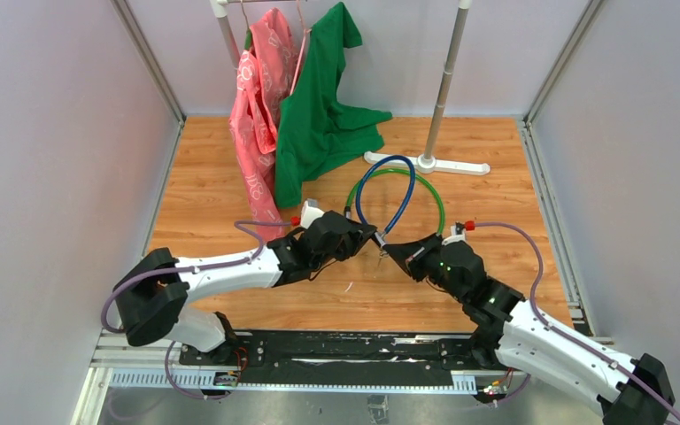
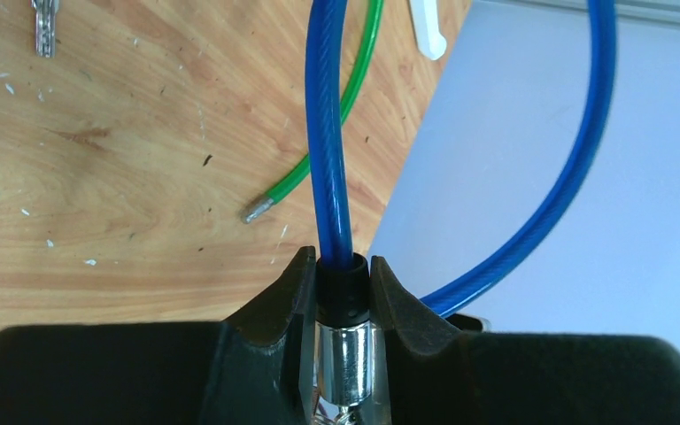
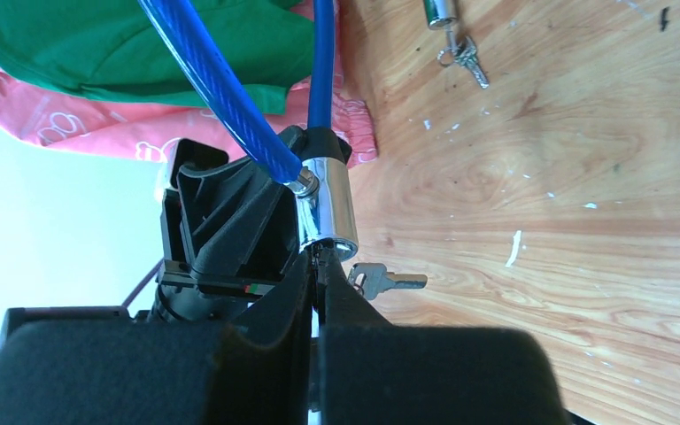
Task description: Unlock with the key
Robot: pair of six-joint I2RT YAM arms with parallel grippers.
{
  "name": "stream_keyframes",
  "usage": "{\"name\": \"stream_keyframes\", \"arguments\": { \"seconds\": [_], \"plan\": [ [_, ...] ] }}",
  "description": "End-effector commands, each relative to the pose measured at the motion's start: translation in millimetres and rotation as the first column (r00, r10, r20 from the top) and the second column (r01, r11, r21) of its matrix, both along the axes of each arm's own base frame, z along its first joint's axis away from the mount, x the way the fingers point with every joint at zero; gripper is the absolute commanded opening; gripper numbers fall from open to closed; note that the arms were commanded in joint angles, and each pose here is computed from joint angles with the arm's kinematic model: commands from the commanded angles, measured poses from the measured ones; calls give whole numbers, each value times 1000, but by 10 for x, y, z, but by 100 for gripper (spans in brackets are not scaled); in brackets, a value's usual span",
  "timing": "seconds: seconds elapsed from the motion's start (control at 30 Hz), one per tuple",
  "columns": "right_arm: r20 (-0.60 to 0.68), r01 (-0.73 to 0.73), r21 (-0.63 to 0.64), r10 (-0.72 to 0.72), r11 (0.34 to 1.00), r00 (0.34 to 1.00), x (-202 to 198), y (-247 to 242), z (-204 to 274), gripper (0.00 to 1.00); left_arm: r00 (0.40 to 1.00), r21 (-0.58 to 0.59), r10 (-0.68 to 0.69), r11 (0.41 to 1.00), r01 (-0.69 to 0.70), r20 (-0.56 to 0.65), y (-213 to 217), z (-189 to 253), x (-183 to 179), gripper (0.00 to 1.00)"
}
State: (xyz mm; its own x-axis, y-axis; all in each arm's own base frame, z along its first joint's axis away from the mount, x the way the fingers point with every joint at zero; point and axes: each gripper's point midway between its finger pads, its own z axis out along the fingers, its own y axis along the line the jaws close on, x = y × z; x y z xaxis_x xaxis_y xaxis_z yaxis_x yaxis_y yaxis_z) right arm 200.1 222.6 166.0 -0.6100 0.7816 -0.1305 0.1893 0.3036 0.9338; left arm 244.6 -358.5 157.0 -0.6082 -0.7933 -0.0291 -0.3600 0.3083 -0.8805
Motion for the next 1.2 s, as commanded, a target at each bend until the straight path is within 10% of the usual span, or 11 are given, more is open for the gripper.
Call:
{"name": "stream_keyframes", "arguments": {
  "seconds": [0.0, 0.33, 1.17],
  "plan": [
    [-39, 183, -12, -183, 983, 982, 276, -227, -98, 0, 961, -309, -196, 918, 250, 193, -406, 1158, -484, 0],
    [264, 64, -344, 31, 937, 964, 403, -191, 286, 0, 964, -287, -140, 936, 204, 227, -228, 1242, -468, 0],
    [154, -246, -414, 334, 876, 930, -201, -101, -679, 0, 931, -108, -352, 934, 341, -99, -409, -262, -1093, 5]
  ]
}}
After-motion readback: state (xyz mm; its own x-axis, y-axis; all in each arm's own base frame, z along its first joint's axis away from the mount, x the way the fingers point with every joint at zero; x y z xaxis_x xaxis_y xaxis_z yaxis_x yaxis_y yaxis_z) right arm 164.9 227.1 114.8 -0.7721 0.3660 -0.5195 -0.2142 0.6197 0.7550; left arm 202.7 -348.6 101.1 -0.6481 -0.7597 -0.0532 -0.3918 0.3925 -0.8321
